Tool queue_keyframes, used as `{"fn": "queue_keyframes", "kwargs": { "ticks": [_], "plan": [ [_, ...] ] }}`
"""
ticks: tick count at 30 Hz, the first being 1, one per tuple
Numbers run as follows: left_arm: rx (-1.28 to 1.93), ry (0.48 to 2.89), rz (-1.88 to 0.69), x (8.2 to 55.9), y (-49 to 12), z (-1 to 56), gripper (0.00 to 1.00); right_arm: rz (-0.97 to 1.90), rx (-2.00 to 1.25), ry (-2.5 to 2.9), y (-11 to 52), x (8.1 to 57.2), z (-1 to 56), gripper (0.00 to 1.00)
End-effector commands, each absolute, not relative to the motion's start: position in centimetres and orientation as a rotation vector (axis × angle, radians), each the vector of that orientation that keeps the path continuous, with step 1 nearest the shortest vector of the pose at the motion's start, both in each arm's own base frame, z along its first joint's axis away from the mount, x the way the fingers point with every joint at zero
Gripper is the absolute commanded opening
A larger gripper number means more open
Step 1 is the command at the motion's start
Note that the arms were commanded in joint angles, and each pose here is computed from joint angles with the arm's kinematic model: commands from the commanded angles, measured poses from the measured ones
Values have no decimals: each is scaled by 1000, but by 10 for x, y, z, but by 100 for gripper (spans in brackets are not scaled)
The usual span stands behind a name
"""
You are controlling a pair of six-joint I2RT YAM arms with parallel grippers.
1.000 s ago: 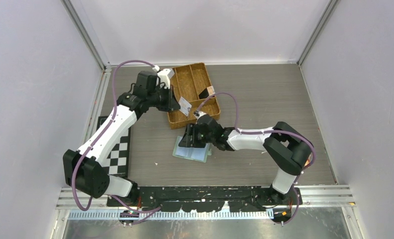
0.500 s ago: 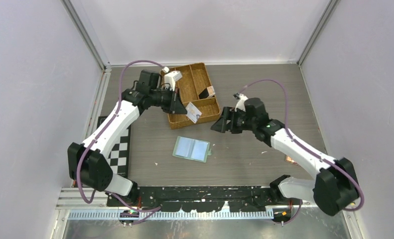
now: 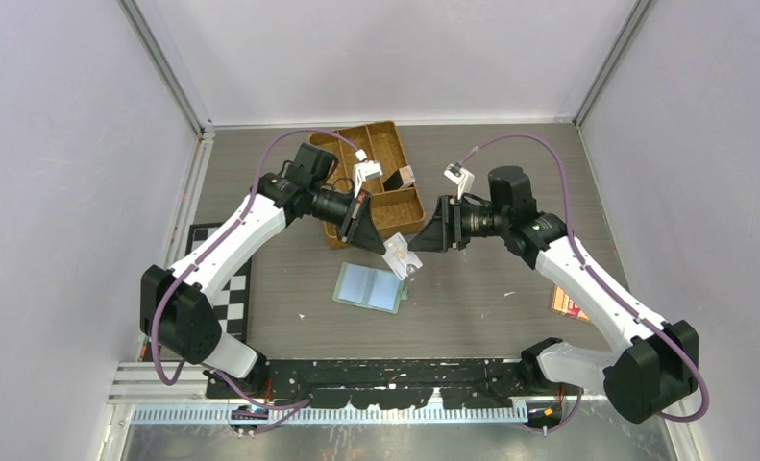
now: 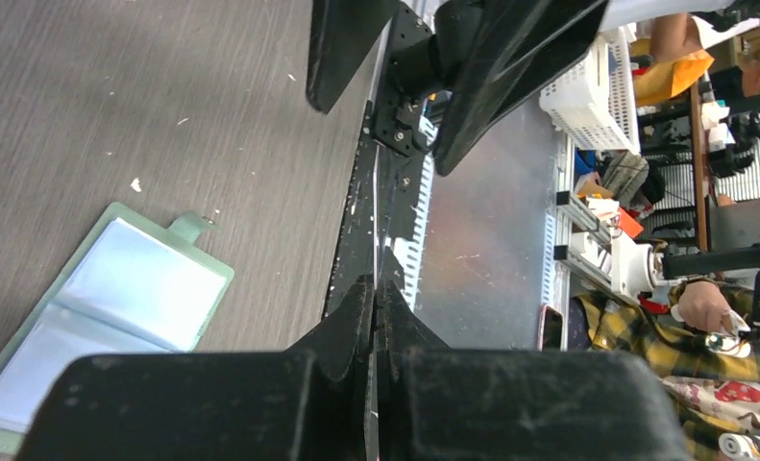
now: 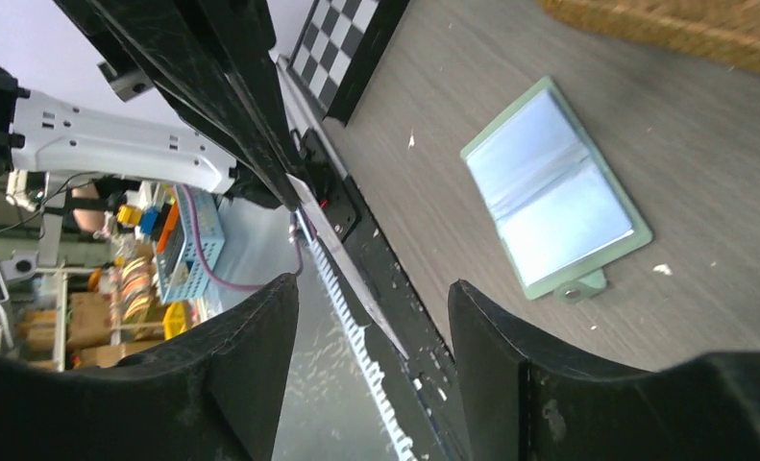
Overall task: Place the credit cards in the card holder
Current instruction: Insert the credit card into the card holder.
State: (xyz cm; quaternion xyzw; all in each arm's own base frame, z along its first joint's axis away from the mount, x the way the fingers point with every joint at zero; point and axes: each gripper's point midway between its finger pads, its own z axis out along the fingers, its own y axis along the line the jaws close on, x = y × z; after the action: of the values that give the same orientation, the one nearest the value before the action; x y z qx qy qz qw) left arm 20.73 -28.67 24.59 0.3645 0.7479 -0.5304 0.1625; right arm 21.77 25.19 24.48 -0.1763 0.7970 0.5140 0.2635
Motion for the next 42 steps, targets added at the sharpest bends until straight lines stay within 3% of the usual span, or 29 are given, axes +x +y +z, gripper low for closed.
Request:
{"fn": "queue_keyframes", "kwargs": {
  "ticks": [1, 5, 11, 12, 13, 15, 17, 19, 28, 42],
  "plan": [
    [1102, 2034, -1606, 198, -292, 267, 0, 1537, -592, 2151, 264, 195, 255, 61],
    [1094, 2050, -1589, 201, -293, 264, 0, 1605, -622, 2147, 273, 186, 255, 49],
    [1087, 2066, -1545, 203, -296, 260, 1, 1679, -555, 2120, 282, 189, 253, 16],
    [1074, 2087, -1510, 206, -296, 258, 10, 1662, -530, 2132, 283, 190, 249, 8],
    [1059, 2110, -1445, 210, -296, 257, 26, 1625, -491, 2147, 282, 194, 243, 1],
    [970, 2164, -1213, 230, -288, 248, 49, 1510, -368, 2191, 279, 208, 223, 1],
    [833, 2181, -1038, 249, -275, 247, 62, 1455, -281, 2199, 279, 213, 206, 0],
    [715, 2199, -939, 257, -263, 243, 69, 1415, -187, 2190, 281, 215, 191, 0],
    [355, 2415, -856, 239, -230, 148, 70, 1344, -20, 2181, 303, 206, 124, 1],
    [193, 2484, -785, 251, -205, 87, 64, 1371, 75, 2187, 330, 219, 72, 1]
  ]
}}
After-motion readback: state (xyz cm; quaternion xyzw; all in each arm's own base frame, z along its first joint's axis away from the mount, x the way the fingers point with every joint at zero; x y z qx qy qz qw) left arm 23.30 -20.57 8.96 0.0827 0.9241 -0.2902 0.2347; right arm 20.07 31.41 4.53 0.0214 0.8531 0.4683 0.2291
